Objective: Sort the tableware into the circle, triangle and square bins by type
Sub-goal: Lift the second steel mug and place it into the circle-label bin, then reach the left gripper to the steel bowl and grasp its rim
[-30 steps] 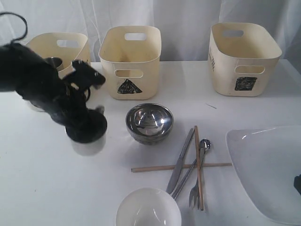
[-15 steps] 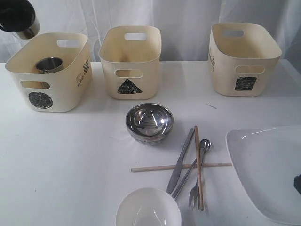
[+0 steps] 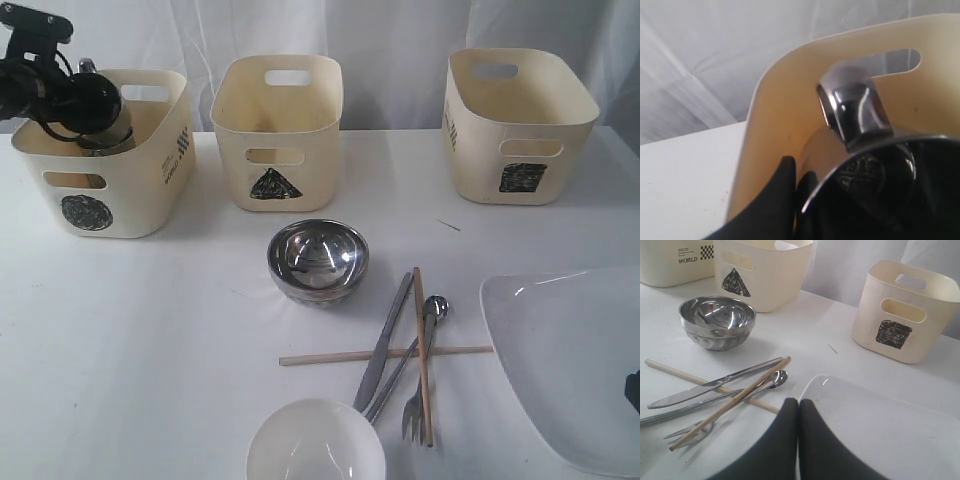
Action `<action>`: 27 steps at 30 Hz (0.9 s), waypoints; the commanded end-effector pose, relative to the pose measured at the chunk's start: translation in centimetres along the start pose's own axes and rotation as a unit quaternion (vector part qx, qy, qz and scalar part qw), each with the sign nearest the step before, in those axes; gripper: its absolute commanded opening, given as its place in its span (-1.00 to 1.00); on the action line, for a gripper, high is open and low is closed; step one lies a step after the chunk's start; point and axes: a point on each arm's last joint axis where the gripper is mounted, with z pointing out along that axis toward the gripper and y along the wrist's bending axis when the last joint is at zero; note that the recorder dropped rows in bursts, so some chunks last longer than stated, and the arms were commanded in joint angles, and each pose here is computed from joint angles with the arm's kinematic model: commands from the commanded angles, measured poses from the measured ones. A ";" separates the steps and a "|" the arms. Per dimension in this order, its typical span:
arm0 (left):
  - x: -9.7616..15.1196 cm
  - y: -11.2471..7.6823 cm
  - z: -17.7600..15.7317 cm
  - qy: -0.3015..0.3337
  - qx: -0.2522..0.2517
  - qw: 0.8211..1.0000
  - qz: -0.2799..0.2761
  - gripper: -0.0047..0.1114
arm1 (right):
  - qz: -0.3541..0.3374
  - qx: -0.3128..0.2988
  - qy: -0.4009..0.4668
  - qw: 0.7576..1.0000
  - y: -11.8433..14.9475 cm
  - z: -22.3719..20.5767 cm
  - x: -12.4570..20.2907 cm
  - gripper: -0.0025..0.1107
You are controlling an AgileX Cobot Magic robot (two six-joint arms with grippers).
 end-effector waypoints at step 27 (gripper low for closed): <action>-8.8 -6.9 -12.9 0.004 -0.002 1.000 0.025 -0.14 | 0.000 -0.002 -0.008 1.000 0.0 0.0 -0.1 -0.96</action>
